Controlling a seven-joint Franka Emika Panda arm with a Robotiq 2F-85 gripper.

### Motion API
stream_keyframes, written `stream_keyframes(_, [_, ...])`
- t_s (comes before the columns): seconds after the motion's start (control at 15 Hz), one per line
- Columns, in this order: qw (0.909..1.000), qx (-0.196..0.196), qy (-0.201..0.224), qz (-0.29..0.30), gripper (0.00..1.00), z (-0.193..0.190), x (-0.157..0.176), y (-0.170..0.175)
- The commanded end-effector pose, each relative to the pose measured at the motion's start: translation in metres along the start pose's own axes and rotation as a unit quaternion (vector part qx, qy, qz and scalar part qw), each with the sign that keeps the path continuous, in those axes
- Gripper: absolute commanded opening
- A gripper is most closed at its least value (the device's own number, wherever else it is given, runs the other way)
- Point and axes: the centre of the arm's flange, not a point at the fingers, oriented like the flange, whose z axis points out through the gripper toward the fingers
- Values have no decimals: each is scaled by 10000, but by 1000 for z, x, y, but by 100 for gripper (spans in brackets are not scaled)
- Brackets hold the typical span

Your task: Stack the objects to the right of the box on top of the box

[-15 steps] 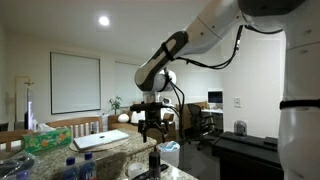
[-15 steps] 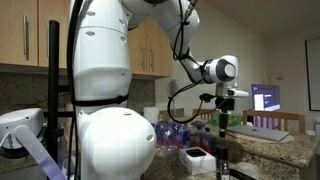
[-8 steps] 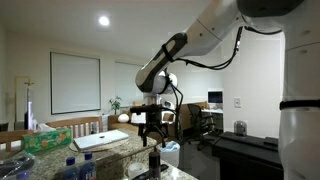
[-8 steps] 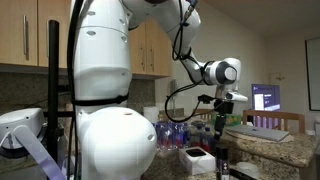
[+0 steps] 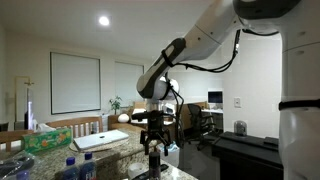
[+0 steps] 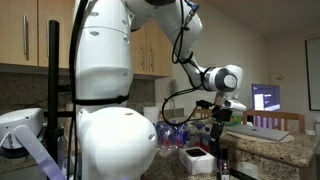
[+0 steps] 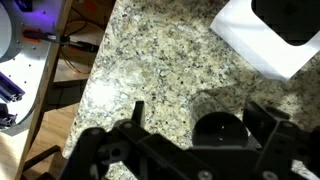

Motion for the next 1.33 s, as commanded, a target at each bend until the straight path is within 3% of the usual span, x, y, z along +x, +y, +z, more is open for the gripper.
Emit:
stream_keyframes(0.0, [9994,261,32,237,100,9,3,13])
stream_keyframes(0.4, [9914,1192,414,335,100,6,7,5])
stream_keyframes(0.6, [9896,1299,521,336,98,7,11,3])
stream_keyframes(0.67, [9895,1290,545,362,74,8,12,3])
stream_keyframes(0.8, [9912,1204,464,280,69,11,13,3])
stream_keyframes(1.13, [9923,1129,436,275,34,19,13,5])
stream_keyframes(1.27, [9923,1126,445,250,31,17,13,5])
